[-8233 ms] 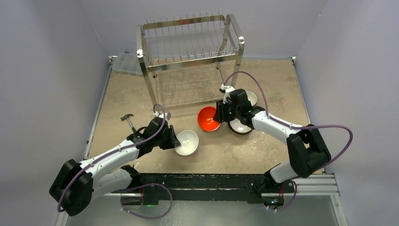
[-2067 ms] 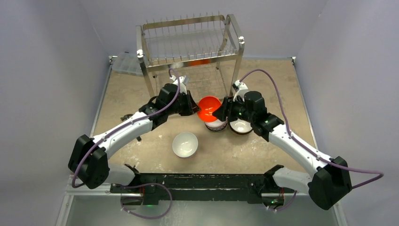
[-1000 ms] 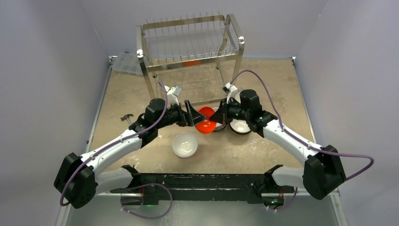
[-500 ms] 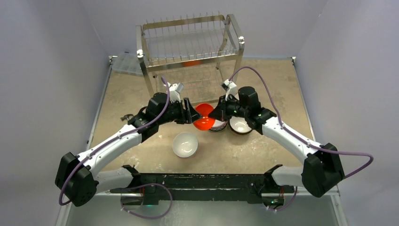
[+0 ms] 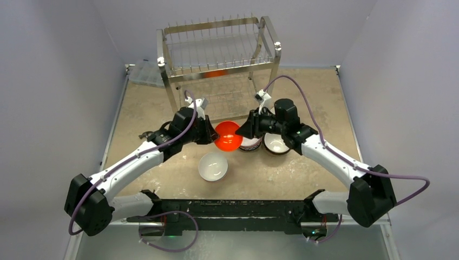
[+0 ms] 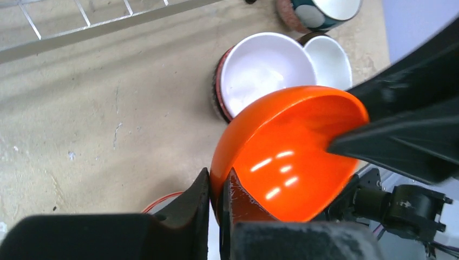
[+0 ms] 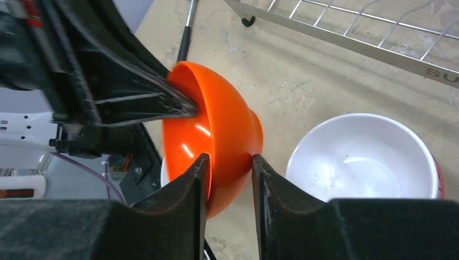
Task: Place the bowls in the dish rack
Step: Pick up the bowl from the center of the board.
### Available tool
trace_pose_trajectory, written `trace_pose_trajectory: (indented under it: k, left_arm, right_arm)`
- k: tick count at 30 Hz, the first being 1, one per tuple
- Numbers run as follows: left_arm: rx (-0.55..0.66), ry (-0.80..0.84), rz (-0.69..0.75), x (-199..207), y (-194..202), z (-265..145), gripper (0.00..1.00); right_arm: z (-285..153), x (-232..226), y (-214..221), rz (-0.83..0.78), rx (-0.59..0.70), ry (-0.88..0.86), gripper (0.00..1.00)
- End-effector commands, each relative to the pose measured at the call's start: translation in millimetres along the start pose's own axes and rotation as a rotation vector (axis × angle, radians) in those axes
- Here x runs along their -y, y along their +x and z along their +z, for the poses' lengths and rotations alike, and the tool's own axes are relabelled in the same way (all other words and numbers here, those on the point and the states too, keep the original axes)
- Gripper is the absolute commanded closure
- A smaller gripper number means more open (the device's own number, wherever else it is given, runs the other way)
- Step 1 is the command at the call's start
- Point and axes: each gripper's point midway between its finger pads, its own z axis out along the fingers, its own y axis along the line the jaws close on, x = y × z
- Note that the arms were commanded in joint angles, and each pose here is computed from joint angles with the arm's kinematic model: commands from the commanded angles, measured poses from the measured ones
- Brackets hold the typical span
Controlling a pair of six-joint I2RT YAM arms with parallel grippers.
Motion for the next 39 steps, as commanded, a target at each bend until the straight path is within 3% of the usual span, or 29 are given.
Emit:
trace_pose_trajectory:
  k: [1,13,24,30,33,36,39]
  left_arm:
    - [0.037,0.004,-0.053,-4,-2,4,1.0]
    - [0.069,0.093,-0.133,-2,-13,7,1.0]
    - [0.117,0.363,-0.122,36,-24,-7,1.0]
    - [0.101,0.374,-0.117,37,-21,-6,1.0]
    - [0.093,0.36,-0.121,34,-18,-4,1.0]
    - [0.088,0.352,-0.124,32,-16,-2,1.0]
    - [0.092,0.334,-0.124,29,-16,-2,1.0]
  right_arm:
    - [-6,-19,-20,-0.002,0.064,-0.062,0.62]
    - [-19,-16,-20,0.047,0.109,-0.004,0.06]
    - [-14,-43,-8,0.168,0.122,-0.216,0.01]
    - [-11,-51,-18,0.162,0.128,-0.258,0.08]
    - [-10,-54,-21,0.161,0.124,-0.273,0.18]
    - [-11,-57,-22,0.165,0.125,-0.294,0.39]
    - [-12,-60,-23,0.166,0.132,-0.305,0.68]
